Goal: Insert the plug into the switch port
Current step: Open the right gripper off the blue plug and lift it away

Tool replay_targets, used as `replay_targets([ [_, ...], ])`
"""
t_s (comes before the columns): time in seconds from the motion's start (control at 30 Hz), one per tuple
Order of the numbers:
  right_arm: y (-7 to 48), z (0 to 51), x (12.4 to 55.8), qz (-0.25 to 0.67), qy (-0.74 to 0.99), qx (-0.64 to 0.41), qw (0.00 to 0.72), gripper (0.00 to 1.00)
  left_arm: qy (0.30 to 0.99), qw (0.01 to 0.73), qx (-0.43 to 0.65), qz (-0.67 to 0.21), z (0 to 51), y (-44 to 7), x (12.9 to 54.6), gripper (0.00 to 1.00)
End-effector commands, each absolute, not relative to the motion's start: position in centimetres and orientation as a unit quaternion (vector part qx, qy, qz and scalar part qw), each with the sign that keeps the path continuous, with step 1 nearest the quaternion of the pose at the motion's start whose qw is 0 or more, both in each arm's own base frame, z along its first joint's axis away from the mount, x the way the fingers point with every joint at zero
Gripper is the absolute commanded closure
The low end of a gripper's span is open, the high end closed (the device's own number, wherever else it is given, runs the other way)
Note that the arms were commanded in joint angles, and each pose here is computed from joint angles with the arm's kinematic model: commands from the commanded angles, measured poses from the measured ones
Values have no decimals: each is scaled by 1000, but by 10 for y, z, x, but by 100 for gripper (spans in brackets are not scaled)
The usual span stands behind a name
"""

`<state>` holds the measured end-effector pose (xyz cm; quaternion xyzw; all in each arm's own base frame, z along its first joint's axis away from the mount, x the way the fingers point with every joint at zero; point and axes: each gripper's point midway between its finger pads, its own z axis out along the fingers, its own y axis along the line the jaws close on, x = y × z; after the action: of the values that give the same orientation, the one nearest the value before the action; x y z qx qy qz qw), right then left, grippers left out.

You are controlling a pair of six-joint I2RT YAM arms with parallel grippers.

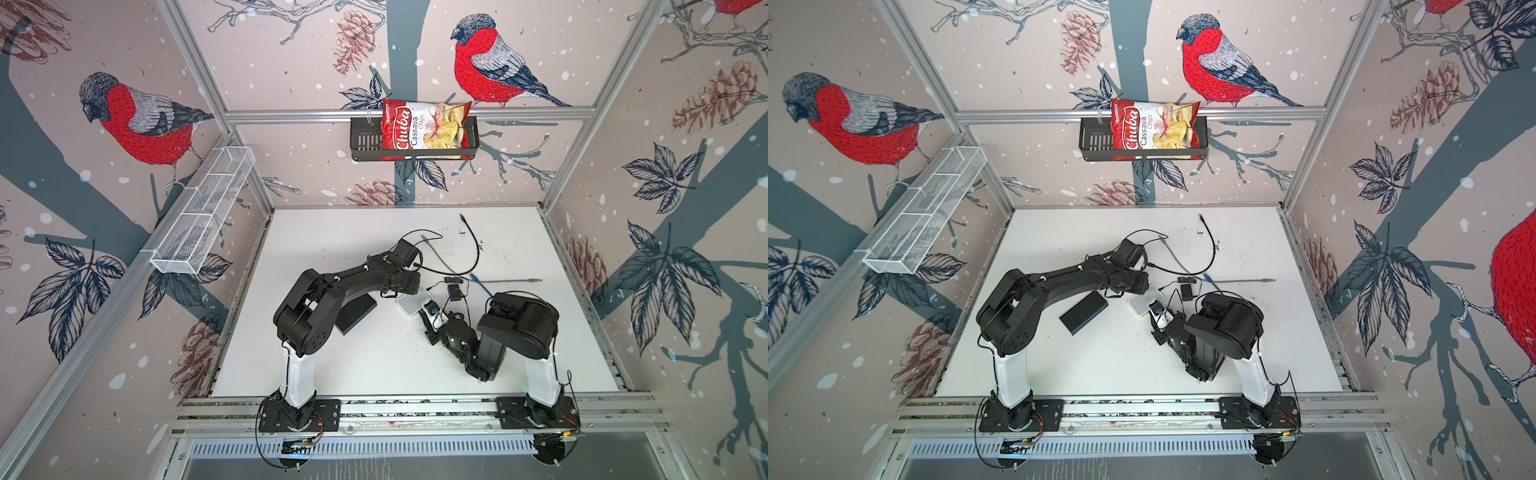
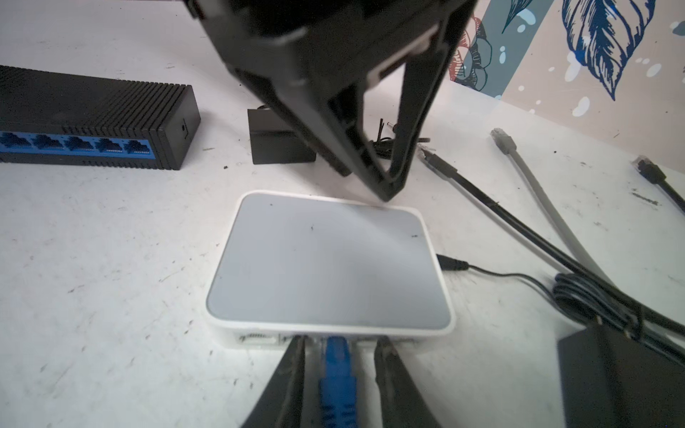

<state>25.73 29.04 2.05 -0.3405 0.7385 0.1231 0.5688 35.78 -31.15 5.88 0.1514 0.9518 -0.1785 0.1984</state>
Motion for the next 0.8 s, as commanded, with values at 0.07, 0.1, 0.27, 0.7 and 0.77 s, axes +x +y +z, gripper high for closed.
replay_targets([
  [0.07,272,-14,251,91,778,-364,503,73,941,219,172,-191,82,-318,371,61],
  [0.1,270,-14,252,92,782,-358,503,77,940,225,172,-192,87,-318,375,59],
  [0.27,256,-10,259,88,796,-318,507,81,931,252,172,-203,108,-320,389,55],
  [0.7,212,10,276,58,818,-209,533,81,920,283,158,-219,127,-306,401,53],
  [0.77,209,16,278,62,815,-199,540,81,919,286,155,-222,128,-304,401,53],
])
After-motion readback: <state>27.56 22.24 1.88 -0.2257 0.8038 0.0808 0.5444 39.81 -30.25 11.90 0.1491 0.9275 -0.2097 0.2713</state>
